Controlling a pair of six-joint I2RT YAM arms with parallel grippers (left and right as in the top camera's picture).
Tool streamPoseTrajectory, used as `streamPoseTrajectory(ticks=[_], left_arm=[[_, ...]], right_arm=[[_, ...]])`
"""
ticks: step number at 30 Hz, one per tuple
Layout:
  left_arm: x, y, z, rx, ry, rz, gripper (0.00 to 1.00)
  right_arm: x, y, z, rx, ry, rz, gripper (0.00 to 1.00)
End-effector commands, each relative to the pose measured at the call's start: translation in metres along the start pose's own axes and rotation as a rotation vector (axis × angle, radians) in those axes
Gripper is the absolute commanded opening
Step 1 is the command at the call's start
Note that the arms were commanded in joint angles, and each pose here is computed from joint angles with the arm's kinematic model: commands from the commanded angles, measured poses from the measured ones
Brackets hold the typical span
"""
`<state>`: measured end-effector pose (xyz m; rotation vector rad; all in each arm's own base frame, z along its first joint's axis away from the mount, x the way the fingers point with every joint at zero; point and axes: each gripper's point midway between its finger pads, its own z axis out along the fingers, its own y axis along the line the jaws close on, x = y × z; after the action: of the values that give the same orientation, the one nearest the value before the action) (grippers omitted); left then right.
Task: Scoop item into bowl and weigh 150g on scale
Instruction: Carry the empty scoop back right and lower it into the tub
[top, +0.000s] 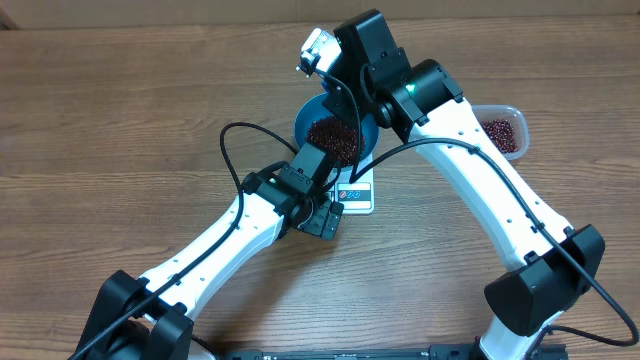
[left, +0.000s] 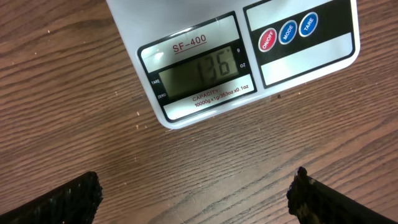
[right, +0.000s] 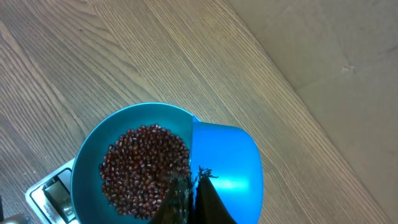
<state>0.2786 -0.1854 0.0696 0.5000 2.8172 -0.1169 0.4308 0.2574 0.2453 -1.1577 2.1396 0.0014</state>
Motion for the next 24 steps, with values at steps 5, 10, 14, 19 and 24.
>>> streamPoseTrajectory(ticks=[5, 10, 14, 19, 24], left_arm=[[0.000, 0.000, -0.001, -0.009, -0.008, 0.026, 0.99], [0.000, 0.000, -0.001, -0.009, -0.008, 0.026, 0.99], [0.000, 0.000, -0.001, -0.009, -0.008, 0.026, 0.99], [0.000, 0.000, -0.001, -0.009, -0.008, 0.026, 1.00], [0.000, 0.000, -0.001, -0.009, -0.008, 0.026, 1.00]], right_arm=[[-0.018, -0.014, -0.027, 0.050, -0.065, 0.000, 0.04], [-0.018, -0.013, -0.027, 0.049, -0.065, 0.004, 0.04], [-0.018, -0.015, -0.027, 0.052, -0.070, 0.059, 0.04], [-0.015, -0.030, -0.027, 0.042, -0.094, 0.220, 0.04], [-0.012, -0.046, -0.033, -0.027, -0.135, 0.386, 0.04]])
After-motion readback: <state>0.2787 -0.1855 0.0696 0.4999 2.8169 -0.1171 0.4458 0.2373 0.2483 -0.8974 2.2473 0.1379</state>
